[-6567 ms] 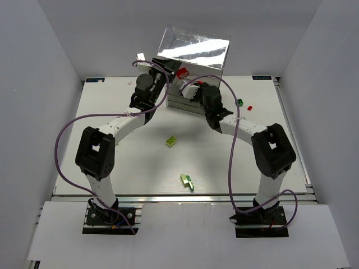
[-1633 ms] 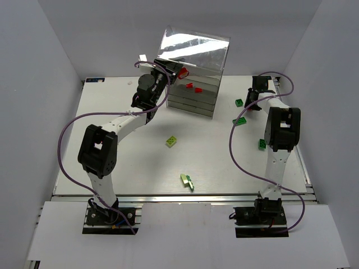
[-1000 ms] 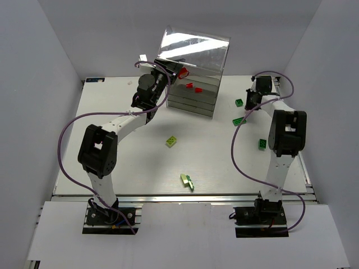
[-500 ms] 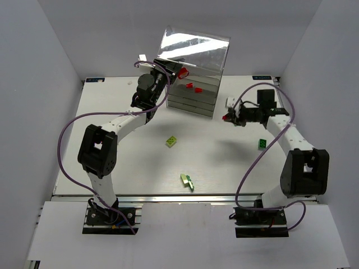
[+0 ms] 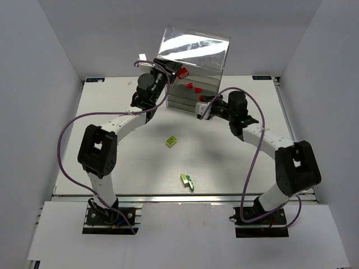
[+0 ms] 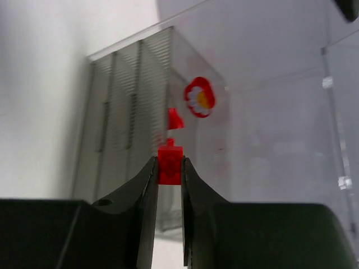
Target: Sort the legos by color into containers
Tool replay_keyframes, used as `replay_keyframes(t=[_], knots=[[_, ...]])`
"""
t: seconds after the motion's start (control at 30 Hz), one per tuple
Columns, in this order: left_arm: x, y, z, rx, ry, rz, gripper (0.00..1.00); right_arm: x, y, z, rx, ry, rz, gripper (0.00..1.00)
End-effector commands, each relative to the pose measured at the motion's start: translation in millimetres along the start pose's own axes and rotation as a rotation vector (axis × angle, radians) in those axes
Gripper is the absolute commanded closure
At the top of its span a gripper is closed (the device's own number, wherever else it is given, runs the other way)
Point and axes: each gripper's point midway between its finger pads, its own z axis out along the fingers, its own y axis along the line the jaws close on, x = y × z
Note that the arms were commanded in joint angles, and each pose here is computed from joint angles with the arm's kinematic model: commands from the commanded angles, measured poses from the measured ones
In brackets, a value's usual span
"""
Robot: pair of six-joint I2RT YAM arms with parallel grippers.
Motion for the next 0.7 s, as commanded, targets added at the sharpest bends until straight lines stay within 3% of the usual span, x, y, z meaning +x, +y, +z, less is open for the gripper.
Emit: replay_keyframes(t=[0.0, 0.17, 0.4, 0.67], knots=[[-15, -41, 0, 0.086, -0.021, 0.009, 0.48, -11, -64, 12, 0.246, 0.049, -0.139, 1.00], [-15, -42, 0, 0.088, -0.022, 0.012, 0.48, -18, -81, 34, 0.339, 0.092, -0.171, 1.00], [-15, -42, -3, 0.089, -0.022, 0.010, 0.48, 3, -110, 45, 0.491, 0.302, -0.199, 1.00], [-15, -41, -1, 0.091, -0.023, 0.009, 0.48, 25, -98, 59, 0.410, 0.420, -0.257, 1.00]])
